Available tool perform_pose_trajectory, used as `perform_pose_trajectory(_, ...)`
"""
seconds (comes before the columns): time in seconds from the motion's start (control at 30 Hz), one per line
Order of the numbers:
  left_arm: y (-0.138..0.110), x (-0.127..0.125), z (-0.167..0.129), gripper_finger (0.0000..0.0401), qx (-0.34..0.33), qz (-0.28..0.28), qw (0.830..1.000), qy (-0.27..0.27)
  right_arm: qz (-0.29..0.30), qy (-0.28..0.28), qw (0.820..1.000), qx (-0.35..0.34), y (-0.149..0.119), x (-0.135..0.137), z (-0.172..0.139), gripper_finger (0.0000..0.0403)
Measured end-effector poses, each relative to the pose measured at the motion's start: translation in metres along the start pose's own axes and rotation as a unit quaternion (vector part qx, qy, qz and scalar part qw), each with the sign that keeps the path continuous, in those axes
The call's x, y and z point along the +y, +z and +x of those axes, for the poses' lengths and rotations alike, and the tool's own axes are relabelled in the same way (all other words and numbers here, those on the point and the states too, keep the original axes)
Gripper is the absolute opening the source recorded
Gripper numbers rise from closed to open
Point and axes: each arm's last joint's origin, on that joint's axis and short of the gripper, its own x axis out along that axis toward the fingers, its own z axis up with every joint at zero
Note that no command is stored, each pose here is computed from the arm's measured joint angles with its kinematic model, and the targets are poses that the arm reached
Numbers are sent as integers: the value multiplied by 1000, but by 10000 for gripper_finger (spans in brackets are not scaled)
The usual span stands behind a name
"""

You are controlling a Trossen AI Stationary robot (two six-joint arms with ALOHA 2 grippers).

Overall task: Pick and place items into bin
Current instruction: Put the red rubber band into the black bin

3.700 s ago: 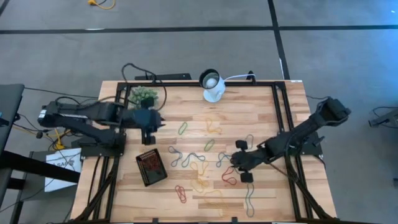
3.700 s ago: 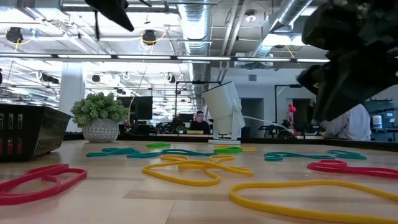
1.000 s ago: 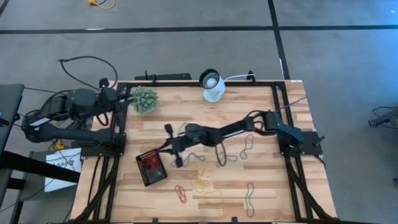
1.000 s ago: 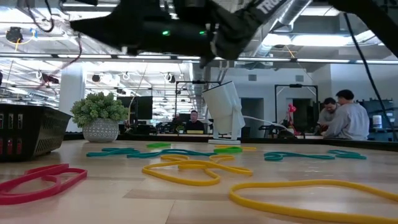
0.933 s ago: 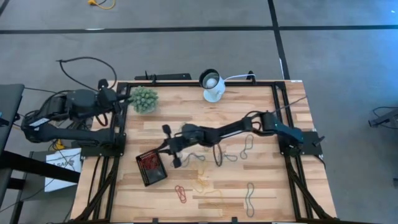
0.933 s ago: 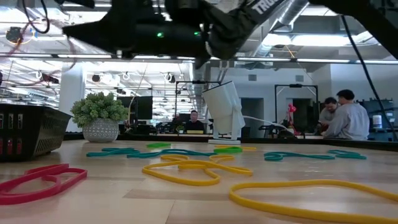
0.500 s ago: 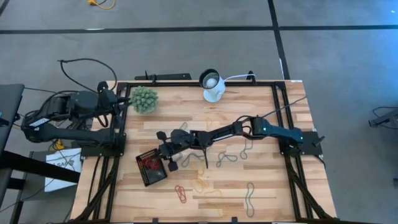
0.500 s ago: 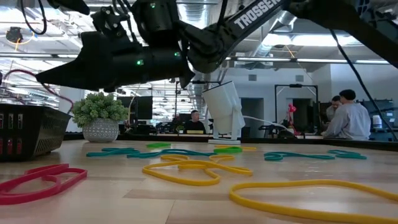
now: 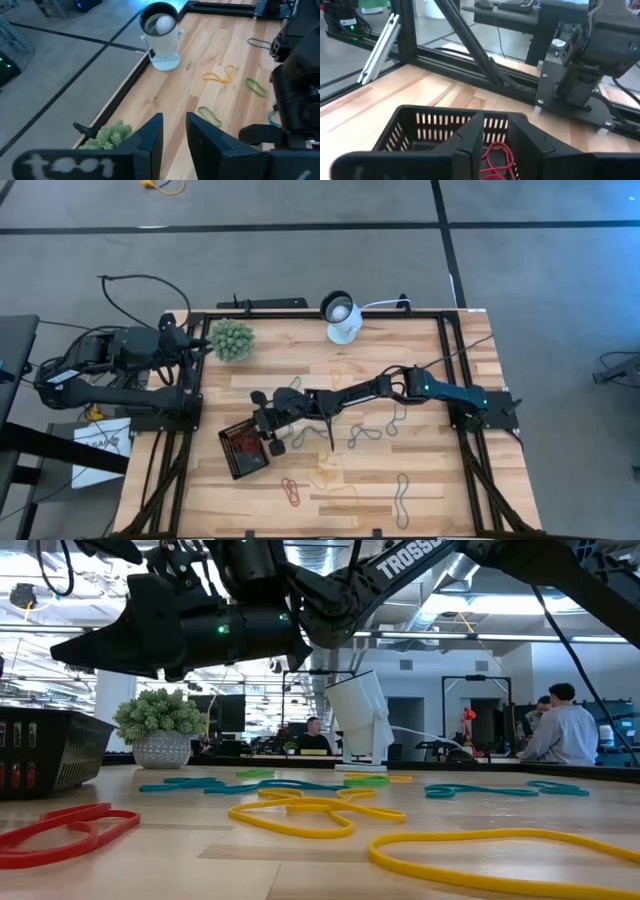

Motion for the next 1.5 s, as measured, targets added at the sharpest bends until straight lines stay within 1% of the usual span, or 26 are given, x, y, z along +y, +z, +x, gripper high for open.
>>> perform_pose_trajectory(0.1, 0, 0, 0, 74, 0, -3, 1000, -1, 2, 0, 1000, 1, 2, 0, -1, 98)
perform_pose_trajectory(0.17, 0, -1, 1, 74, -1, -12, 1000, -2, 5, 1, 1000, 7, 10, -1, -5, 101)
perform_pose_trajectory(0.2, -1, -2, 4, 74, -2, -16, 1000, -3, 0, 2, 1000, 8, 19, -2, -9, 102)
perform_pose_trajectory(0.27, -6, -5, 12, 74, 8, -22, 999, -22, -14, 5, 1000, 18, 48, -4, -23, 102)
perform_pose_trajectory(0.37, -15, -13, 27, 74, 31, -32, 997, -56, -46, 9, 998, 49, 90, -9, -55, 102)
perform_pose_trajectory(0.43, -19, -20, 41, 74, 31, -44, 995, -88, -44, 4, 995, 89, 110, -13, -79, 102)
perform_pose_trajectory(0.5, -21, -28, 55, 74, 22, -49, 990, -129, -34, -14, 992, 120, 130, -20, -107, 102)
perform_pose_trajectory(0.53, -20, -32, 61, 74, 19, -48, 987, -152, -26, -20, 991, 134, 143, -22, -125, 102)
perform_pose_trajectory(0.6, -16, -41, 74, 74, 7, -45, 980, -196, 0, -51, 990, 135, 174, -26, -164, 102)
perform_pose_trajectory(0.67, -12, -52, 86, 74, 14, -36, 975, -220, 26, -68, 987, 143, 201, -25, -207, 102)
perform_pose_trajectory(0.73, -8, -65, 99, 74, 29, -8, 971, -238, 48, -77, 984, 154, 218, -21, -245, 102)
perform_pose_trajectory(0.83, -7, -94, 121, 74, 53, 61, 959, -271, 90, -82, 975, 187, 232, -8, -295, 102)
perform_pose_trajectory(0.9, -7, -118, 132, 74, 62, 109, 944, -304, 115, -84, 969, 203, 235, 5, -326, 102)
perform_pose_trajectory(0.97, -10, -142, 141, 74, 88, 155, 925, -337, 139, -83, 964, 209, 233, 20, -348, 102)
perform_pose_trajectory(1.03, -16, -164, 146, 74, 118, 183, 908, -357, 161, -82, 961, 211, 224, 35, -362, 102)
perform_pose_trajectory(1.1, -23, -185, 150, 74, 143, 199, 896, -371, 172, -77, 960, 207, 212, 49, -371, 102)
perform_pose_trajectory(1.2, -38, -214, 156, 74, 178, 225, 877, -385, 169, -84, 965, 182, 194, 65, -379, 102)
perform_pose_trajectory(1.27, -45, -231, 160, 74, 185, 240, 867, -395, 163, -92, 968, 169, 180, 73, -380, 102)
perform_pose_trajectory(1.33, -45, -246, 164, 74, 179, 246, 863, -404, 164, -97, 968, 161, 166, 78, -379, 102)
perform_pose_trajectory(1.4, -44, -260, 169, 74, 181, 252, 859, -407, 182, -106, 966, 147, 157, 80, -376, 102)
perform_pose_trajectory(1.5, -45, -278, 175, 74, 187, 259, 852, -414, 209, -129, 959, 140, 146, 81, -371, 102)
